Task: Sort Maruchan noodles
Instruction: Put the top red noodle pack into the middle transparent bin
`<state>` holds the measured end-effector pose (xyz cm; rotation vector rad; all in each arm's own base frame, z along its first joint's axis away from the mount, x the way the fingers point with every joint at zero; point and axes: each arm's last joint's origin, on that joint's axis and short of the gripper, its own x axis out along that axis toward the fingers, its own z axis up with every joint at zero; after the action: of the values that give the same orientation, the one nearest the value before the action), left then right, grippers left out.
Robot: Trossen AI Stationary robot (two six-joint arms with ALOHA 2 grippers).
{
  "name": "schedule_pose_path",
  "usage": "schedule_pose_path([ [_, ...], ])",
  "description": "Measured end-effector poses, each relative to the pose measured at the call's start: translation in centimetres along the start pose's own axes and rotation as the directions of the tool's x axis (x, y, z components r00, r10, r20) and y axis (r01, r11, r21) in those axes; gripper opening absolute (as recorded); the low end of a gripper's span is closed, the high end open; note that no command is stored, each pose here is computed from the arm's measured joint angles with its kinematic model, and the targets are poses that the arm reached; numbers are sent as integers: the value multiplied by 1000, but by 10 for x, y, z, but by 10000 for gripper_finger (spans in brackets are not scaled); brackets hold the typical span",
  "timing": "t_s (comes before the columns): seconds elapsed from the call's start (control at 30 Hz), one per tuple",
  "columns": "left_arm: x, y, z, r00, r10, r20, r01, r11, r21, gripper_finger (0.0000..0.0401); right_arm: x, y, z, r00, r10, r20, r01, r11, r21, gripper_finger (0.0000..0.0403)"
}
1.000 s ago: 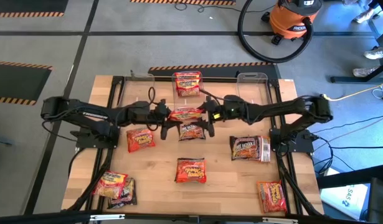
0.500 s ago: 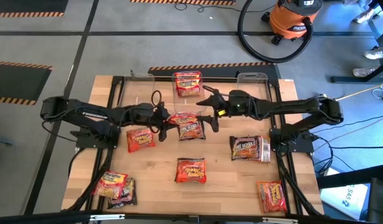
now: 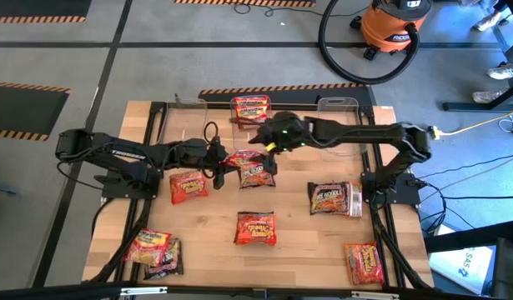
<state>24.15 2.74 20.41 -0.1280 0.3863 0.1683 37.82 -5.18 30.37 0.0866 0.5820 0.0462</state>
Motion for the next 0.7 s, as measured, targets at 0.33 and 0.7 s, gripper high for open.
schedule_pose_path([
  [0.33,0,0,0,1000,1,4,-1,1000,7,127,38,-6,-2,989,50,-139,-52,999,-11,285],
  [0.7,0,0,1,1000,2,8,-2,1000,14,128,51,-8,-7,987,76,-144,-81,996,-32,202],
])
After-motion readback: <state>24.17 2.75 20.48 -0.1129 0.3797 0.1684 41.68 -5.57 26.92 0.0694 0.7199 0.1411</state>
